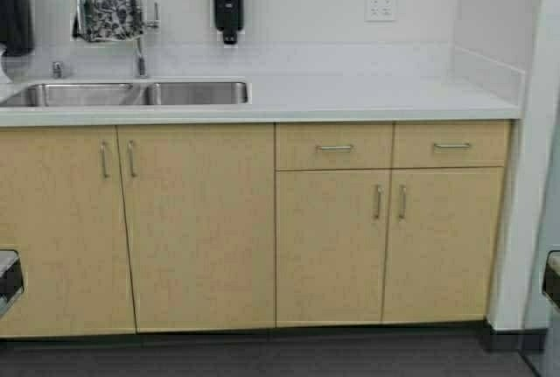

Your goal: Get the cloth and wipe up the spill under the wine glass

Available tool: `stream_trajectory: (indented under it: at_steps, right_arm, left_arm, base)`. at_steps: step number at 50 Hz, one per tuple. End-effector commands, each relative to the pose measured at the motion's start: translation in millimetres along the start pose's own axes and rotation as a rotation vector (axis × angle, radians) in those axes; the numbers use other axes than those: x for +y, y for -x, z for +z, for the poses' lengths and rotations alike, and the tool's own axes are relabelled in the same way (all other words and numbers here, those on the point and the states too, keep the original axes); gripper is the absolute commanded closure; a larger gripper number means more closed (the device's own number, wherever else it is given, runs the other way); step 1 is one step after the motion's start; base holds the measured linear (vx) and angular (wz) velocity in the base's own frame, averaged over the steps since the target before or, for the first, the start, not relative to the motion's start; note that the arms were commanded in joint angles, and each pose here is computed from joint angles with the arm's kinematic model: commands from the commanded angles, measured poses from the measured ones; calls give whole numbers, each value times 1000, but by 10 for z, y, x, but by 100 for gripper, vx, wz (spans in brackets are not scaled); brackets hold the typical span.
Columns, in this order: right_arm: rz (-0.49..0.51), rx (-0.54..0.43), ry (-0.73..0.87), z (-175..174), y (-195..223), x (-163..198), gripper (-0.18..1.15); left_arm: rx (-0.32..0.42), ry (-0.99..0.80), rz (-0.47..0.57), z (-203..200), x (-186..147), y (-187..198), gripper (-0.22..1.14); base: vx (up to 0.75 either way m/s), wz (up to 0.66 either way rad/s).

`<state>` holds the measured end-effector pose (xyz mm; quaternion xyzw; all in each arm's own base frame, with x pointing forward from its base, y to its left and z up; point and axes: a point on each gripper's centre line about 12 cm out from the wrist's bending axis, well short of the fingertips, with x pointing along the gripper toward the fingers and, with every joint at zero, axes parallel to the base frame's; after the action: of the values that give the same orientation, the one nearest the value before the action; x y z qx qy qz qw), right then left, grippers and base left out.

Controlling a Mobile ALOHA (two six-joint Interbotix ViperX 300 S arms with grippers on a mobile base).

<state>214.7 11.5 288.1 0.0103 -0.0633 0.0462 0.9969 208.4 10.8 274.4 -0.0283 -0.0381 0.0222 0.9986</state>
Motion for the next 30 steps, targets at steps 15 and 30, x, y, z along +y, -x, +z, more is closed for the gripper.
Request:
stream_trajectory:
  at_steps: [15, 30]
  right_arm:
    - [4, -20, 1, 57, -22, 6, 91]
    - [5, -24, -7, 56, -2, 8, 91]
  left_arm:
    - [-50, 15, -20, 106, -25, 12, 88]
    - [-65, 11, -24, 109, -29, 16, 88]
  base:
    - [35, 21]
    - [37, 26]
